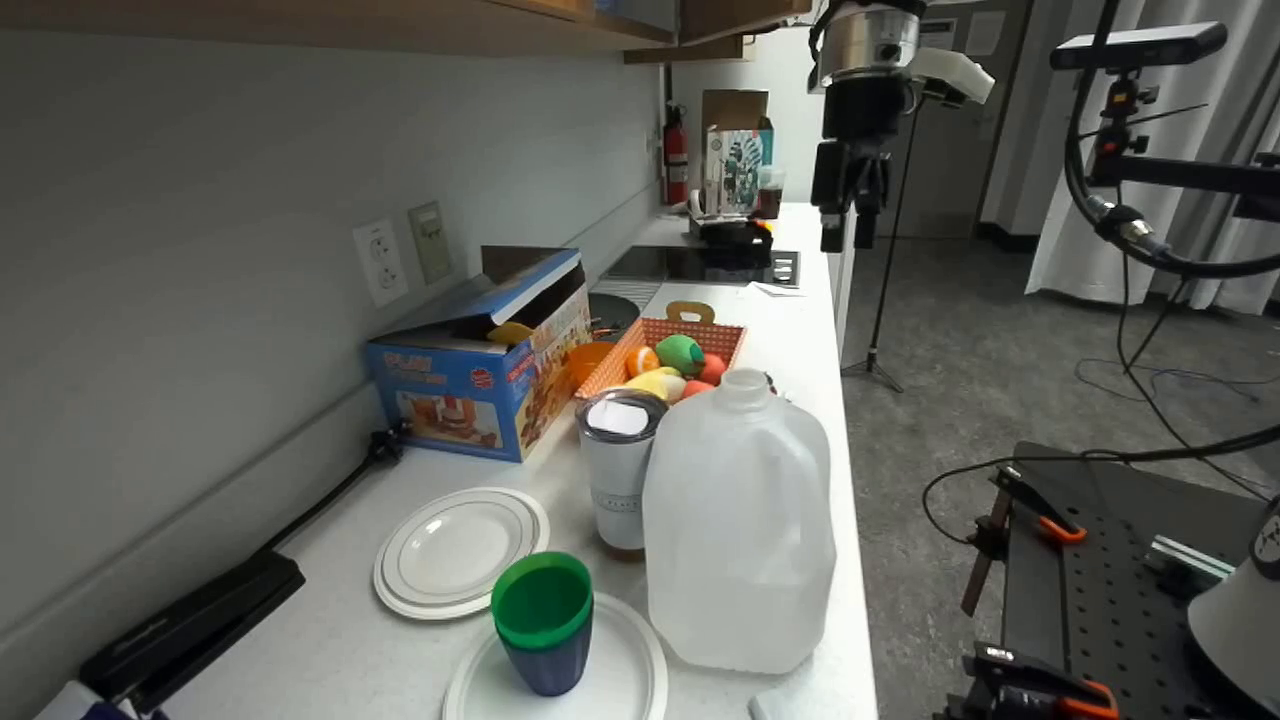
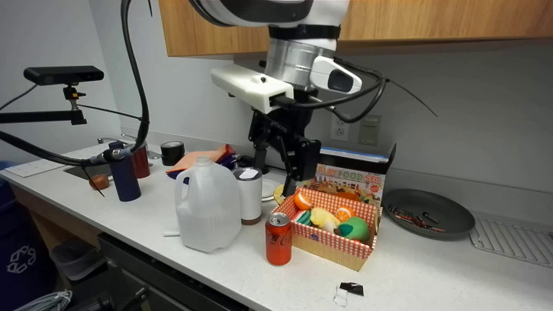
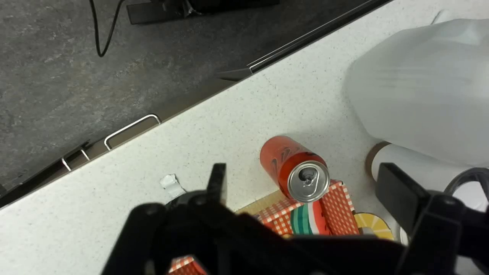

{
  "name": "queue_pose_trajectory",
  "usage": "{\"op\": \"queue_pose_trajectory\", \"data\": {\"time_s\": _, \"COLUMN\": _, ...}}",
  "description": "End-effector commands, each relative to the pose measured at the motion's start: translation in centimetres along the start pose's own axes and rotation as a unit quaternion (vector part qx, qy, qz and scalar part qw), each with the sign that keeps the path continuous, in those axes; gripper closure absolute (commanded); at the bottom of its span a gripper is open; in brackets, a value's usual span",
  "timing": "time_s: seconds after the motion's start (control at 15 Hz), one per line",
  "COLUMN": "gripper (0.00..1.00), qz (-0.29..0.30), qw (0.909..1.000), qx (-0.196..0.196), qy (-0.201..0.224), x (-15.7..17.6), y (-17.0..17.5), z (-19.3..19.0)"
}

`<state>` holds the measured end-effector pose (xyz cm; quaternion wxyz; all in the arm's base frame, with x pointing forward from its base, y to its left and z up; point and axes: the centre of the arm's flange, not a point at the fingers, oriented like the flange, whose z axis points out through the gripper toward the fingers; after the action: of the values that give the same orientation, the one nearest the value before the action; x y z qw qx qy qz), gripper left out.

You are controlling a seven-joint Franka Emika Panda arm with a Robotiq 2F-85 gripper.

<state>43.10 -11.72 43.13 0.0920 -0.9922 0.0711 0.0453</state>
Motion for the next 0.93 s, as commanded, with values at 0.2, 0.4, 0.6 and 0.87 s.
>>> {"op": "queue_pose_trajectory", "data": {"time_s": 0.2, "gripper": 0.00, "qz": 0.000, "qw": 1.0000, "qx": 0.000, "qy": 0.000, "x": 0.0, "y": 0.0, "z": 0.0}}
{"op": "queue_pose_trajectory", "data": {"time_s": 0.4, "gripper": 0.00, "qz": 0.000, "qw": 1.0000, "qx": 0.000, "qy": 0.000, "x": 0.0, "y": 0.0, "z": 0.0}}
{"op": "queue_pose_trajectory", "data": {"time_s": 0.6, "gripper": 0.00, "qz": -0.003, "qw": 1.0000, "qx": -0.007, "qy": -0.001, "x": -0.3, "y": 0.2, "z": -0.1}}
{"op": "queue_pose_trajectory", "data": {"time_s": 0.87, "gripper": 0.00, "qz": -0.026, "qw": 0.9990, "qx": -0.037, "qy": 0.001, "x": -2.6, "y": 3.0, "z": -1.7}}
